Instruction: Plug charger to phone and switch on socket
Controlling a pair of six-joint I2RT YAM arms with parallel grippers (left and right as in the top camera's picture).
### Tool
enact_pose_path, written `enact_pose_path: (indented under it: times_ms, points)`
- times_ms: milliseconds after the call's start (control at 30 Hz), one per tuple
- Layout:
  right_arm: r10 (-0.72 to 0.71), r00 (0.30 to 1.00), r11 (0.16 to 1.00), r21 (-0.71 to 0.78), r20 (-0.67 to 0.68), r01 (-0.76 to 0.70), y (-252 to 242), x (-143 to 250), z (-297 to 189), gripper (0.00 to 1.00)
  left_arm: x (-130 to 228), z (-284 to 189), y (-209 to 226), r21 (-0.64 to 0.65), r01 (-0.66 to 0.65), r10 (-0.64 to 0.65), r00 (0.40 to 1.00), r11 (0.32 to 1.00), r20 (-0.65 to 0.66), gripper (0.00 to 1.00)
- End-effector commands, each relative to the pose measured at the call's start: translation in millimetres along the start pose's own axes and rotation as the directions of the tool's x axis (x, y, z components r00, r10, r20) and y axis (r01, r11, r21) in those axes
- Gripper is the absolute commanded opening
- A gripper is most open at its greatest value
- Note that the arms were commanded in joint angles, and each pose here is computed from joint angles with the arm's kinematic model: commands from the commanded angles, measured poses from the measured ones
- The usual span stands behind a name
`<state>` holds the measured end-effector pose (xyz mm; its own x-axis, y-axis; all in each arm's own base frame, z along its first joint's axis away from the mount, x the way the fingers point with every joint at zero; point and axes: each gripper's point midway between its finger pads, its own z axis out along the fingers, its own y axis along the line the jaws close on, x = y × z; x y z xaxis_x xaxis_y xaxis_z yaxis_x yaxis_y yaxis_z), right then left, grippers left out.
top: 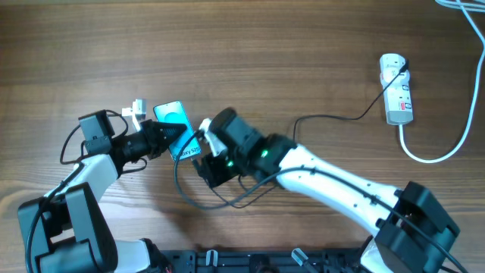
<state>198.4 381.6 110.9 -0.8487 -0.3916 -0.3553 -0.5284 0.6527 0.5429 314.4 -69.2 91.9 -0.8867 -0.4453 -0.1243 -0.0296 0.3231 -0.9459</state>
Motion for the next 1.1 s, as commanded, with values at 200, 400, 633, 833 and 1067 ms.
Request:
enact_pose_path:
  times_ms: [200,400,633,833,1067]
  points:
    - [-0.029,0.986,0.981,0.196,0.166,-0.004,2,-16,6,0.04,0,-1,-5,0.014,0.079,-0.079,0.997,0.997,-0.003,0.04]
    - [-0.012,0.989,0.995,0.099,0.150,-0.003,19,-16,14,0.04,4,-1,-17,0.078,0.065,-0.062,0.997,0.995,-0.036,0.04]
    - [0.063,0.992,0.995,0.070,0.108,-0.071,21,-6,16,0.04,6,-2,-23,0.111,0.053,-0.048,0.998,0.992,-0.051,0.04]
    - [0.067,0.988,0.994,0.080,0.141,-0.079,14,-17,13,0.04,6,-3,-28,0.134,0.031,-0.023,0.998,0.991,-0.057,0.04]
    - [0.114,0.984,0.987,0.097,0.138,-0.128,3,-18,10,0.04,6,-3,-28,0.134,0.031,-0.024,0.998,0.991,-0.057,0.04]
